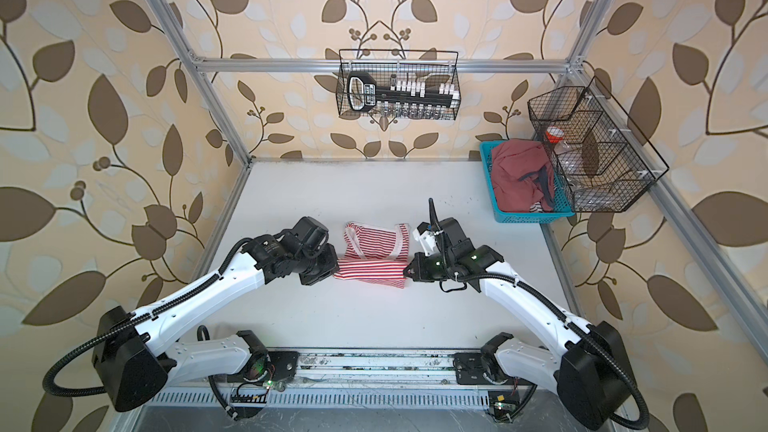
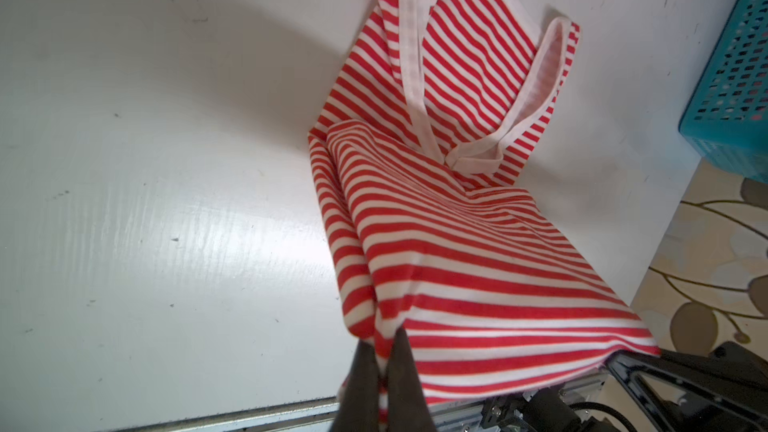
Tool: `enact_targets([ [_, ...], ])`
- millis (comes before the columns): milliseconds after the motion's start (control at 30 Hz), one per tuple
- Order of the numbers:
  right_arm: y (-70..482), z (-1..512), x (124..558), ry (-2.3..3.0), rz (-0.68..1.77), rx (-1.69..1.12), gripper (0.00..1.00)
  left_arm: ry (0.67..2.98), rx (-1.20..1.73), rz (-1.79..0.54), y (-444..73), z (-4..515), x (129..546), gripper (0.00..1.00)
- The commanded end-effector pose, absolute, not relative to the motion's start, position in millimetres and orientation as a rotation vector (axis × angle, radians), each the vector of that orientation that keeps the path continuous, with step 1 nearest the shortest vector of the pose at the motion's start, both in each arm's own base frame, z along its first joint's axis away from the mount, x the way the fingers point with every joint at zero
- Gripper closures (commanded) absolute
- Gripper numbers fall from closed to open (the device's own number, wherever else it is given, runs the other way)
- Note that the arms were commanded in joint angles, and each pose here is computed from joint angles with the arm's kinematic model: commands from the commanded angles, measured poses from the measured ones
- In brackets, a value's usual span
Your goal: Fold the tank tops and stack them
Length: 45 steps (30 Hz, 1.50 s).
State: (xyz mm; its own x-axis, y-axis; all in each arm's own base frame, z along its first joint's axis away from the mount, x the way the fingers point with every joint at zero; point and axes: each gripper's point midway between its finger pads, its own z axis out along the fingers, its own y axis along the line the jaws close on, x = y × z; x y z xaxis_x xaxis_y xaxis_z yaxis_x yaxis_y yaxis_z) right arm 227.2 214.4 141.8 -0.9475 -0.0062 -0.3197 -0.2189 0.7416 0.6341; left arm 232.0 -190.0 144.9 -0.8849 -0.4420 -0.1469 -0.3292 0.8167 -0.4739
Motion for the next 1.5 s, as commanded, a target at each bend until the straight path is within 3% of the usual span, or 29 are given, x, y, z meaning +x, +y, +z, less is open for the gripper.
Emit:
enact_targets([
  [0, 218, 151, 241, 2.612, 1.07, -0.23, 1.0, 2.735, -0.547, -0.632, -187, 155, 252, 1.0],
  [567, 221, 118, 328, 2.665, 1.235, -0.099, 1.0, 2.793, -0.583, -0.656, -193, 133, 345, 1.0],
  [733, 218, 113, 348, 2.669, 1.242, -0.064, 0.92, 2.818, -0.568, -0.699, -204, 125, 365, 1.0],
  [933, 209, 94, 373, 2.685, 1.271, 0.021, 0.89, 2.829, -0.587, -0.727, -210, 110, 393, 0.98],
  [1067, 202, 82, 391, 2.687, 1.291, 0.082, 0.87, 2.806, -0.598, -0.751, -213, 111, 417, 0.94],
  [1300, 192, 77, 425, 2.628, 1.32, 0.179, 0.74, 2.76, -0.636, -0.794, -215, 112, 456, 0.73],
  [1467, 181, 99, 441, 2.54, 1.276, 0.223, 0.61, 2.668, -0.717, -0.829, -200, 127, 491, 0.64],
])
